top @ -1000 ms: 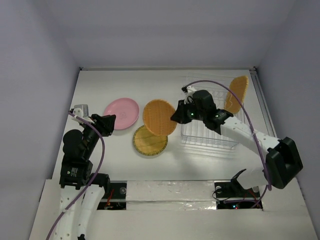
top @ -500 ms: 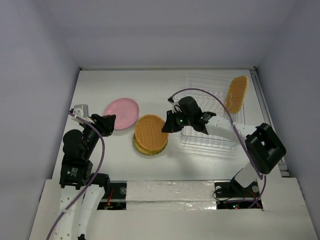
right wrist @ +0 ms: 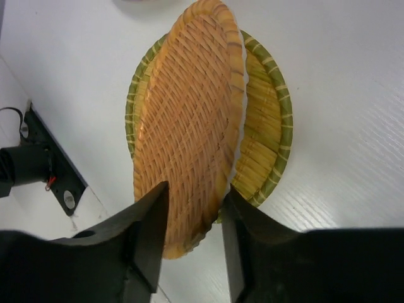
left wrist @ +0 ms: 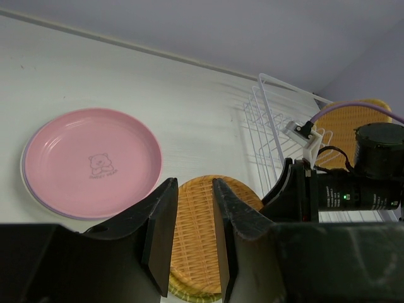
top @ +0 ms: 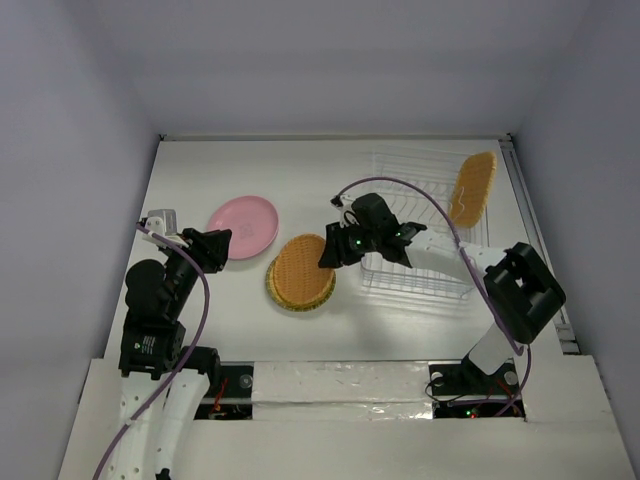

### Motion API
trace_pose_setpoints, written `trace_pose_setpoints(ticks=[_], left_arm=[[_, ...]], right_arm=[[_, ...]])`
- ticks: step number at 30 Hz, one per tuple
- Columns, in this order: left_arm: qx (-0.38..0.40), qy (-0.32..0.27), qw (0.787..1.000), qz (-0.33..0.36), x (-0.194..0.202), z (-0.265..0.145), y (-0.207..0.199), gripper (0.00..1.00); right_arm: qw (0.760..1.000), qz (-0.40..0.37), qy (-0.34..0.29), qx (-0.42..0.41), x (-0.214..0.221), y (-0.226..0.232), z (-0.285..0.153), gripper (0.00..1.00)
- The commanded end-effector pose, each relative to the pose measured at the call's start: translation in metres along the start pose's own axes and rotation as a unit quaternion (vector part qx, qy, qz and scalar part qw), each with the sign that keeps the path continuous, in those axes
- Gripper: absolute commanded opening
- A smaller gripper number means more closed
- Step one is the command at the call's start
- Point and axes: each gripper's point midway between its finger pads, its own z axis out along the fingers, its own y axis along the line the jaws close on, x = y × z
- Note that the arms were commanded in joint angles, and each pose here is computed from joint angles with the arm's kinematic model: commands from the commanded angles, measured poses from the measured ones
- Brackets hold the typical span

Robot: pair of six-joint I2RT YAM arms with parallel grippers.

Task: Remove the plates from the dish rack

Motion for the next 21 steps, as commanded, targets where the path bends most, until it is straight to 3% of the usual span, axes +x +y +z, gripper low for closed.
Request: trace_pose_setpoints(ticks=[1,9,16,18,20,21], left_arm=[[0.011,-0.022,1.0,0.007,-0.009,0.001,-0.004,0.26],[0.011,-0.022,1.0,0.006,-0.009,0.0,-0.004,0.26],[0.012,-0.025,1.0,0.007,-0.01,-0.001,-0.004,0.26],[0.012,-0.024,1.0,0.007,-0.01,-0.001,-0.004,0.26],[0.012,-0.024,1.0,0.007,-0.01,-0.001,-0.004,0.26],[0.012,-0.024,1.0,0.007,-0.01,-0.001,-0.004,0.26]], right_arm=[[0.999,-0.02,-0.012,0.041,-0.012,-0.008,-0.001,0.48],[0.991,-0.05,-0.066,0.104,-0.04,-0.009,-0.034,0.75],[0.988,-0.059,-0.093,0.107,-0.052,0.004,-0.062,0.88],[0.989,-0.059,-0.103,0.085,-0.056,0.016,-0.068,0.86],[0.986,-0.063,-0.142,0.062,-0.07,0.033,-0.084,0.69],[0.983,-0.063,-0.161,0.063,-0.077,0.036,-0.091,0.52]])
